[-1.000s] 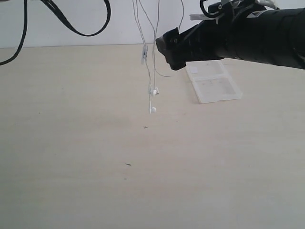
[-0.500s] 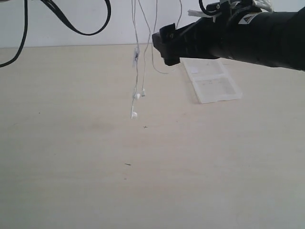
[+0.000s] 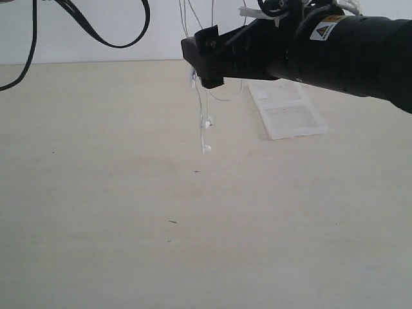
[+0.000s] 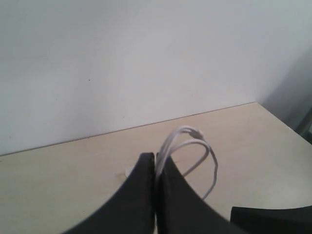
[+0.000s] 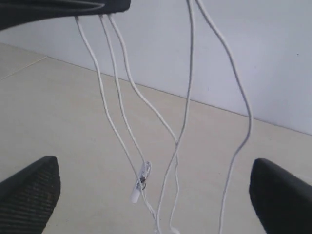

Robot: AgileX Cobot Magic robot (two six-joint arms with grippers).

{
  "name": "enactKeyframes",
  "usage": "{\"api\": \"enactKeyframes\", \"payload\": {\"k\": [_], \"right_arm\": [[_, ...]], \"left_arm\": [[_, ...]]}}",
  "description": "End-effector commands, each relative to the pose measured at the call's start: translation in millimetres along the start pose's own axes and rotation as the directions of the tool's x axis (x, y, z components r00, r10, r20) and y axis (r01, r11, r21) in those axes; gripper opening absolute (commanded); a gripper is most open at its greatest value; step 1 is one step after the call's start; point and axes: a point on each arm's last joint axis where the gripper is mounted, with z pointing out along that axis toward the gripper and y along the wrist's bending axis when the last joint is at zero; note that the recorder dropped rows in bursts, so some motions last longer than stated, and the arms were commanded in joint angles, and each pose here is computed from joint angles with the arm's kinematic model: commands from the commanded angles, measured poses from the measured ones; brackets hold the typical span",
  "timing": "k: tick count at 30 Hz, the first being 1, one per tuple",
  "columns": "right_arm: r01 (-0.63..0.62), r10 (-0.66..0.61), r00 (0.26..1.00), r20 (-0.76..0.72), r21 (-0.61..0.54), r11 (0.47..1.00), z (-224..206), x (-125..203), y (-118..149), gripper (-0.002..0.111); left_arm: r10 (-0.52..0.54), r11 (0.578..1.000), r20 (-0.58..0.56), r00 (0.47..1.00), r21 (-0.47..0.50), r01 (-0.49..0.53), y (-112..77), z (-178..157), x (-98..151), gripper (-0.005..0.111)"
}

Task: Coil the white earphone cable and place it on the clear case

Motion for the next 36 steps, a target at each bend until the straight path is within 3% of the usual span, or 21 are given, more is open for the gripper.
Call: {"api": "enactKeyframes", "payload": {"k": [1, 8, 22, 31, 36], "right_arm": [[-0.023, 0.023, 0.999, -0.027, -0.014, 1.000, -1.8, 2.1, 1.9, 0.103], [0.057, -0.057, 0.998, -0.023, -0.016, 0.998, -2.2, 1.6, 2.0, 0.103], [0.062, -0.062, 0.997, -0.035, 0.014, 0.998, 17.3, 15.1, -1.0, 0.103], [0.063, -0.069, 0.994, 0.087, 0.064, 0.996, 21.3, 6.9, -4.9, 0.103], [0.009, -0.011, 0.999, 0.043, 0.046, 0.999, 15.9, 7.2, -3.6, 0.103]], "left_arm": [[-0.037, 0.999, 0.006, 0.999, 0.005, 0.037, -2.3, -0.9, -2.3, 0.000], [-0.059, 0.998, 0.006, 0.998, 0.005, 0.059, -2.3, -0.9, -2.3, 0.000], [-0.060, 0.998, 0.007, 0.998, 0.028, 0.059, -4.4, -0.9, -2.5, 0.000], [-0.083, 0.996, 0.006, 0.997, 0.032, 0.083, -4.8, -0.9, -2.5, 0.000], [-0.086, 0.996, 0.006, 0.996, 0.032, 0.085, -4.8, -0.9, -2.5, 0.000]]}}
